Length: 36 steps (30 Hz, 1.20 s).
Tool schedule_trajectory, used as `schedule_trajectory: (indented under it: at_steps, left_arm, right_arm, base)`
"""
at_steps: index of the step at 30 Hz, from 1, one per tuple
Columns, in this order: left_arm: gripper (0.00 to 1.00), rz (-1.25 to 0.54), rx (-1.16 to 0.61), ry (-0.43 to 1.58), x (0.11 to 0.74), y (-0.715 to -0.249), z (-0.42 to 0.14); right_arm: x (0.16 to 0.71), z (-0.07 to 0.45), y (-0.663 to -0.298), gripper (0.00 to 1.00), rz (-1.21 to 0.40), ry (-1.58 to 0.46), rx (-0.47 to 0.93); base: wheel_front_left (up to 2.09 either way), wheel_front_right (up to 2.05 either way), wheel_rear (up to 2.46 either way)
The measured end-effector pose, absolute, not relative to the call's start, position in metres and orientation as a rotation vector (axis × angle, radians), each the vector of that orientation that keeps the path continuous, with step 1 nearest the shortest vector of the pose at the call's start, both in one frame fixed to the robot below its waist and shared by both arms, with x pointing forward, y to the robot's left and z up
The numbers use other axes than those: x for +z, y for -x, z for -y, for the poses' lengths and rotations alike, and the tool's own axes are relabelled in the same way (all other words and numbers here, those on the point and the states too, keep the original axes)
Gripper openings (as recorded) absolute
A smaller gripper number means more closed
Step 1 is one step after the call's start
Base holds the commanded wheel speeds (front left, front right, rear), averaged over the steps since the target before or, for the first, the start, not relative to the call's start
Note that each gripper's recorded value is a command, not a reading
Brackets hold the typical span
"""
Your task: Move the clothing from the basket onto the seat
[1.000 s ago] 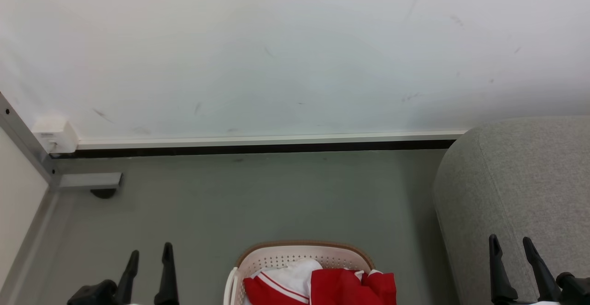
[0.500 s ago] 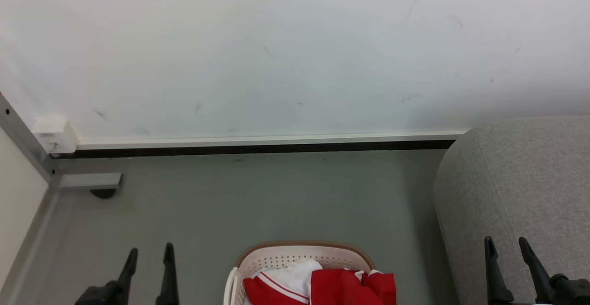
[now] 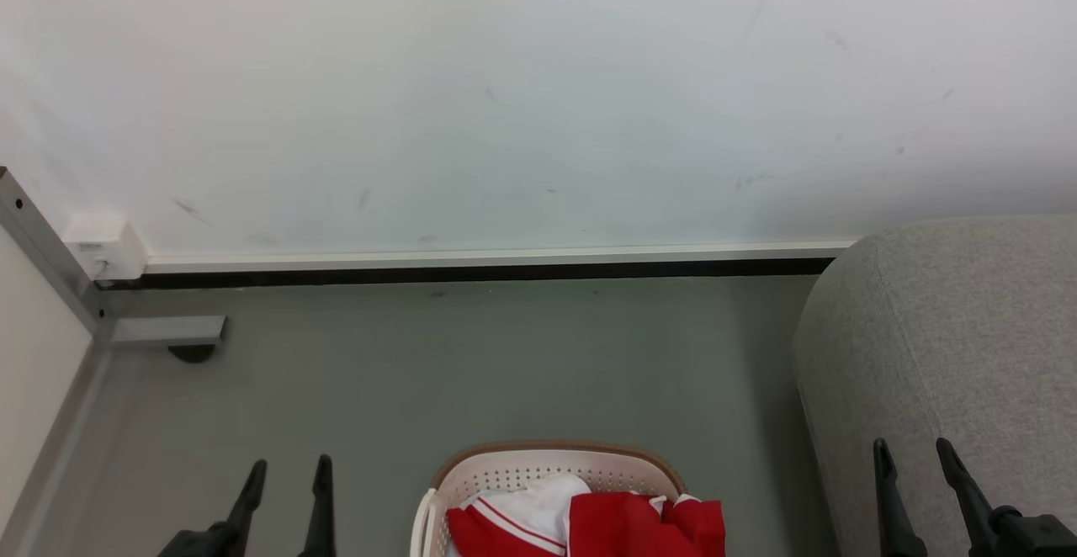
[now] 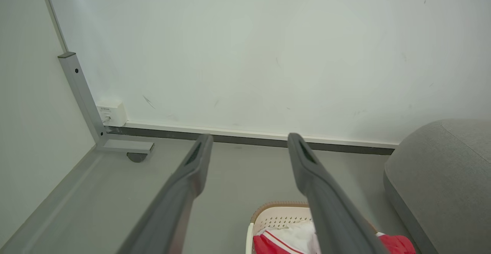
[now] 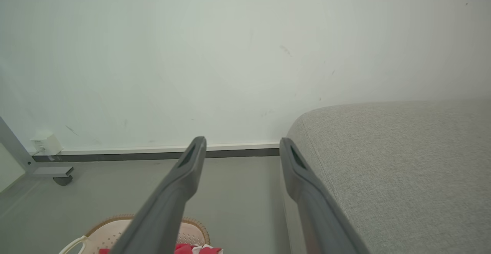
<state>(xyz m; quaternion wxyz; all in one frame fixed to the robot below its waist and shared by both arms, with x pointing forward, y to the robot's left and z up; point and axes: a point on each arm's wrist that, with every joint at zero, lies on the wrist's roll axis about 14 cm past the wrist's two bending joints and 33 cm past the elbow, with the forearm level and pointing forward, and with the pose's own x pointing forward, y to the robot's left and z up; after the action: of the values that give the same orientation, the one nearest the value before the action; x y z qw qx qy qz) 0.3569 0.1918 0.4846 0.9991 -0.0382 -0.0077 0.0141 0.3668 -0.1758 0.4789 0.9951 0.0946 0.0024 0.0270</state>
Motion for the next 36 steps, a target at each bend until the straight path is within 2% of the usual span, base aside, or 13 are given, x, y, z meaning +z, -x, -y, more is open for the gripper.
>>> schedule_trajectory:
  at_steps: [25,36]
  left_arm:
    - [1.00,-0.007,0.023,0.103,0.477,-0.360,-0.190]
    - [1.00,-0.003,-0.128,0.095,0.479,-0.401,-0.142]
  right_arm:
    - [0.474,0.173,-0.368,1.00,-0.020,-0.203,0.057]
    - [0.495,0.186,-0.382,1.00,0.050,-0.192,0.030]
  base:
    - [0.00,0.00,0.00]
    - [0.00,0.00,0.00]
